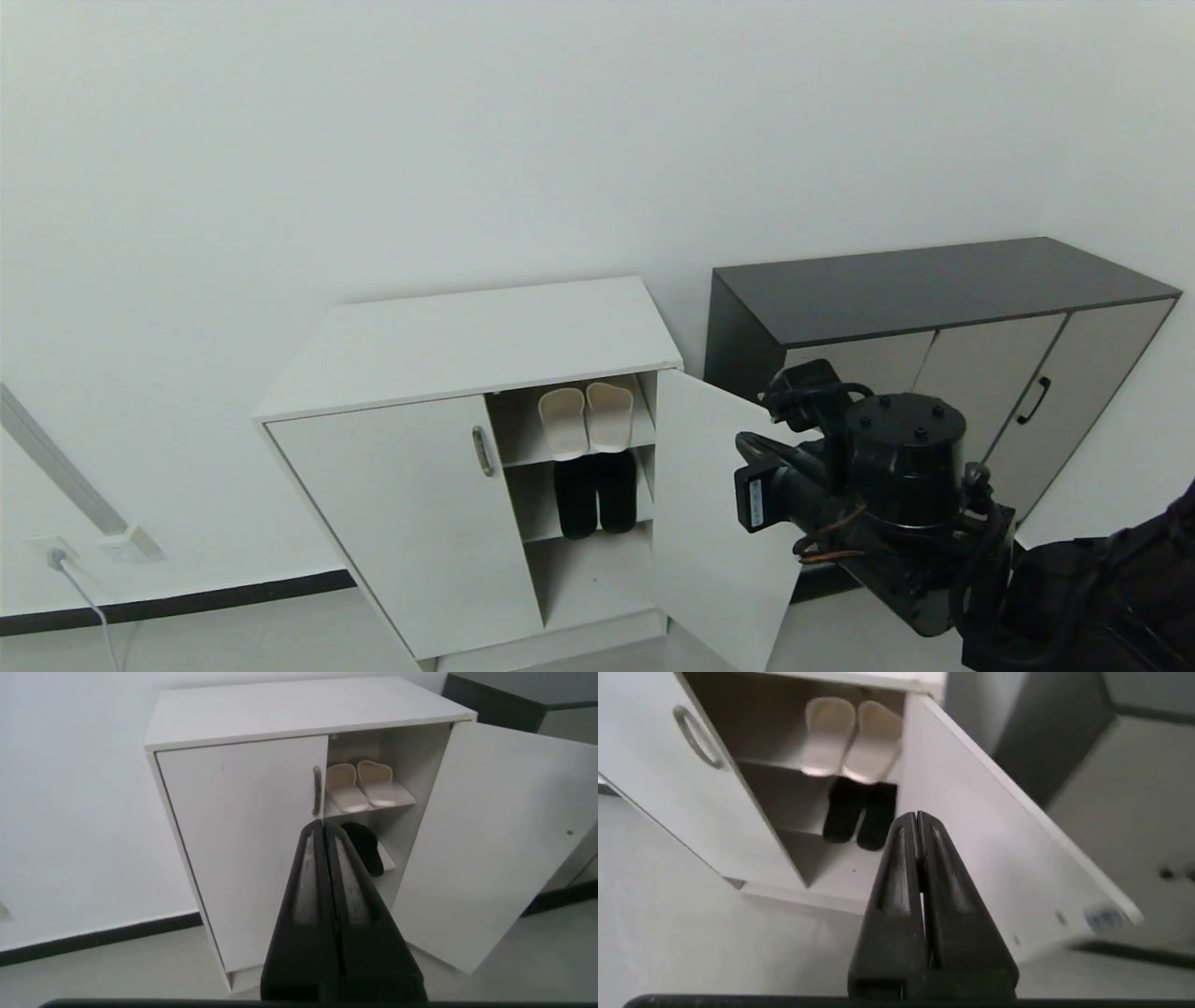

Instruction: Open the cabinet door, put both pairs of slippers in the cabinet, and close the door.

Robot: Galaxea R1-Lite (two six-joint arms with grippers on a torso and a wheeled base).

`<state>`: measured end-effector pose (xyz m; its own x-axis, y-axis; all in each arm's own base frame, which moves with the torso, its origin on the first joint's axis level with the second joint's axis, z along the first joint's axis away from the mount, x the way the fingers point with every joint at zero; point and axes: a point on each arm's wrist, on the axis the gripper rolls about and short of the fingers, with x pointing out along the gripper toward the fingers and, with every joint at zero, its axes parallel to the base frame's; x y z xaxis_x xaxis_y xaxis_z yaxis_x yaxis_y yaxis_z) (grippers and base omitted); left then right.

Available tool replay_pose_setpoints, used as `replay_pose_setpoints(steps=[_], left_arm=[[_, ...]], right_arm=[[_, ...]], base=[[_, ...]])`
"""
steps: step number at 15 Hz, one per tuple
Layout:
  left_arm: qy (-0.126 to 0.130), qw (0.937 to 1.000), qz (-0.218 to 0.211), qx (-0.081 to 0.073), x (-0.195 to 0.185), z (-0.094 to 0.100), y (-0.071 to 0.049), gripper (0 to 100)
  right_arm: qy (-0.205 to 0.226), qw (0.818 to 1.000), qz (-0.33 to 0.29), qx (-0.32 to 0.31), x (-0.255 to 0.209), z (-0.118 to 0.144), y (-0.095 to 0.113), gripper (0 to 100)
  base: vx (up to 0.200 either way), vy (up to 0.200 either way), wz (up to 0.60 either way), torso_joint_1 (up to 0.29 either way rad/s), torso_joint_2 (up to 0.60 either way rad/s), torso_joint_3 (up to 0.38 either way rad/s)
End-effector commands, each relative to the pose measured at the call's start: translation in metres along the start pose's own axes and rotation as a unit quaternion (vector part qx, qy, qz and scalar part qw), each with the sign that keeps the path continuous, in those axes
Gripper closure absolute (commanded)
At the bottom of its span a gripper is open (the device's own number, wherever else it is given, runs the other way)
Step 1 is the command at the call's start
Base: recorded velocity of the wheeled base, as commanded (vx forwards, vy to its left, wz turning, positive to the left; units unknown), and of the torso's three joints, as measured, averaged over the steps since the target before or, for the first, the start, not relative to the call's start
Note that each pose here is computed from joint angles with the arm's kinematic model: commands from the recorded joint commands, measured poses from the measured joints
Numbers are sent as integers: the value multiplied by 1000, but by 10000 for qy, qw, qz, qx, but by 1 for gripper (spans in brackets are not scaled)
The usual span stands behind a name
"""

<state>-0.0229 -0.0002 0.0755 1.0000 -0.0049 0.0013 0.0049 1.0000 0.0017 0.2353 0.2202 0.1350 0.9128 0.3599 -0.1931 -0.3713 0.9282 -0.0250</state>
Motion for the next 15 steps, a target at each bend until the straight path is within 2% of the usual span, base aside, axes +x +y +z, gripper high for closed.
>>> replay_pose_setpoints(steps=[1, 6, 8, 11, 15], left_arm=[[6, 10000, 1, -1, 0, 0, 0, 100], [6, 10000, -6, 7, 0, 0, 0, 100], [6, 10000, -6, 7, 0, 0, 0, 100], [6, 10000, -6, 14, 0, 0, 0, 100], [6, 10000, -6, 14, 0, 0, 0, 100]], right_arm=[[11, 10000, -9, -3, 1, -1, 0, 100], [-84, 9999, -125, -78, 5, 0, -7, 100], [-252, 9995, -166, -102, 8, 0, -8, 100], [-262, 9982, -502, -177, 30, 1, -23, 100], [-129, 9948, -1003, 147, 54, 29, -56, 100]], base=[[0, 0, 0, 0, 0, 0], [0, 0, 0, 0, 0, 0], [0, 0, 0, 0, 0, 0], [0, 0, 0, 0, 0, 0], [0, 0, 0, 0, 0, 0]])
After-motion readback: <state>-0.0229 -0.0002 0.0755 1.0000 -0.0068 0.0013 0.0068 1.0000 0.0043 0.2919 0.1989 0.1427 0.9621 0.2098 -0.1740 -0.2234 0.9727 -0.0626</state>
